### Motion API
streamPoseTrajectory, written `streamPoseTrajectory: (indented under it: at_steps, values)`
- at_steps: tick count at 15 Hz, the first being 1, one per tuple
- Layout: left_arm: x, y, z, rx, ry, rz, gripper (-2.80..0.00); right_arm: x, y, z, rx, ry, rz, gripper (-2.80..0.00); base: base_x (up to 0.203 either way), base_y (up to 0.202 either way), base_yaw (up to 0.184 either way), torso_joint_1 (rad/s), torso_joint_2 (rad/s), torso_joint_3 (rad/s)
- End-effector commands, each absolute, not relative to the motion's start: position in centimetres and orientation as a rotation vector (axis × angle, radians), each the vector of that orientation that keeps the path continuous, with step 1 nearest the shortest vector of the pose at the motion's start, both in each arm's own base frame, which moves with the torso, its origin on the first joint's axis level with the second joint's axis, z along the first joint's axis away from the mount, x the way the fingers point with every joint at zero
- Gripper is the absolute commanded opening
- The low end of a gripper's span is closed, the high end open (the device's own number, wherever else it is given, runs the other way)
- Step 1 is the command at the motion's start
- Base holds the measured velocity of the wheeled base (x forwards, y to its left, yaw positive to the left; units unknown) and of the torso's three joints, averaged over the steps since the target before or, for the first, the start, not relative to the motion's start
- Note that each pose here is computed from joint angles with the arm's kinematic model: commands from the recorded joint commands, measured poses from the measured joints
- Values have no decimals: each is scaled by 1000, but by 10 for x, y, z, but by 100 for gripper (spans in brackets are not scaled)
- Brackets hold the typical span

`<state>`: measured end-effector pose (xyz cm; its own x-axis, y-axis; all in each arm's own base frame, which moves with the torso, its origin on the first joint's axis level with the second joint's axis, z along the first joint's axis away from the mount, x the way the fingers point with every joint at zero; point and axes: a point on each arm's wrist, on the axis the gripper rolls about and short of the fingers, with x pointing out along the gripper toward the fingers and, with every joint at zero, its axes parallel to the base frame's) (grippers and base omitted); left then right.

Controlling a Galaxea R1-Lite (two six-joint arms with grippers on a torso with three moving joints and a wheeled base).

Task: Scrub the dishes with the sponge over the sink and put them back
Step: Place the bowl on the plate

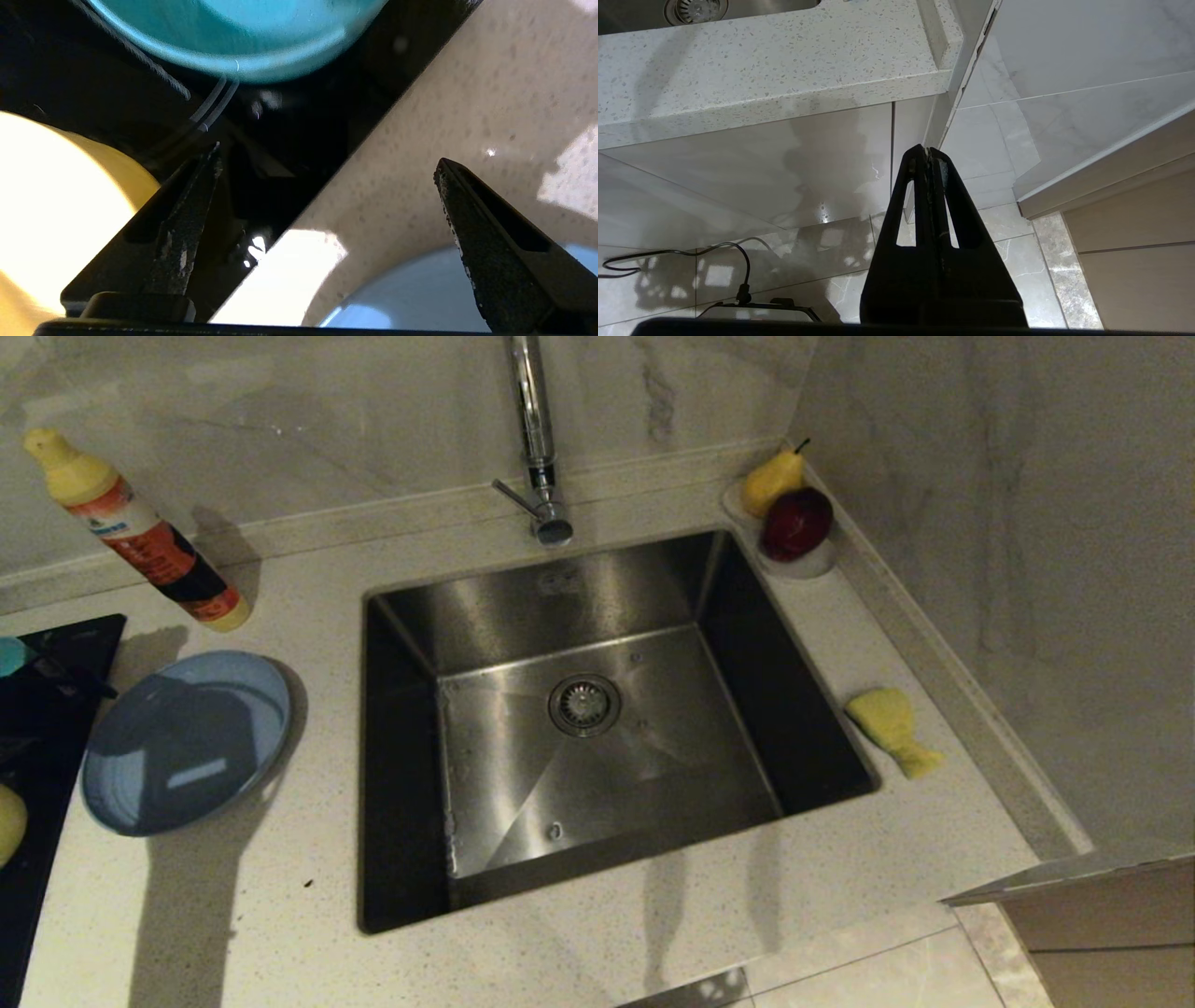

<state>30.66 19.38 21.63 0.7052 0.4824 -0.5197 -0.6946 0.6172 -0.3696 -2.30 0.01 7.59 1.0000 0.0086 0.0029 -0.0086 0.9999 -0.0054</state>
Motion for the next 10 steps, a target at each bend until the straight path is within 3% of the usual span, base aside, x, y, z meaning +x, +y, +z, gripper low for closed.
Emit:
streamPoseTrajectory:
  at_steps: [1,7,10]
  values:
    - [307,194,216,-602,386,698,0,-23,0,76,-6,-2,9,-280,0,0,0,0,0,0]
    - [286,181,276,-566,231,680,0,-23,0,76,-6,-2,9,-280,0,0,0,0,0,0]
    - [268,169,284,-536,324,787,0,-23,0,76,-6,-3,9,-280,0,0,0,0,0,0]
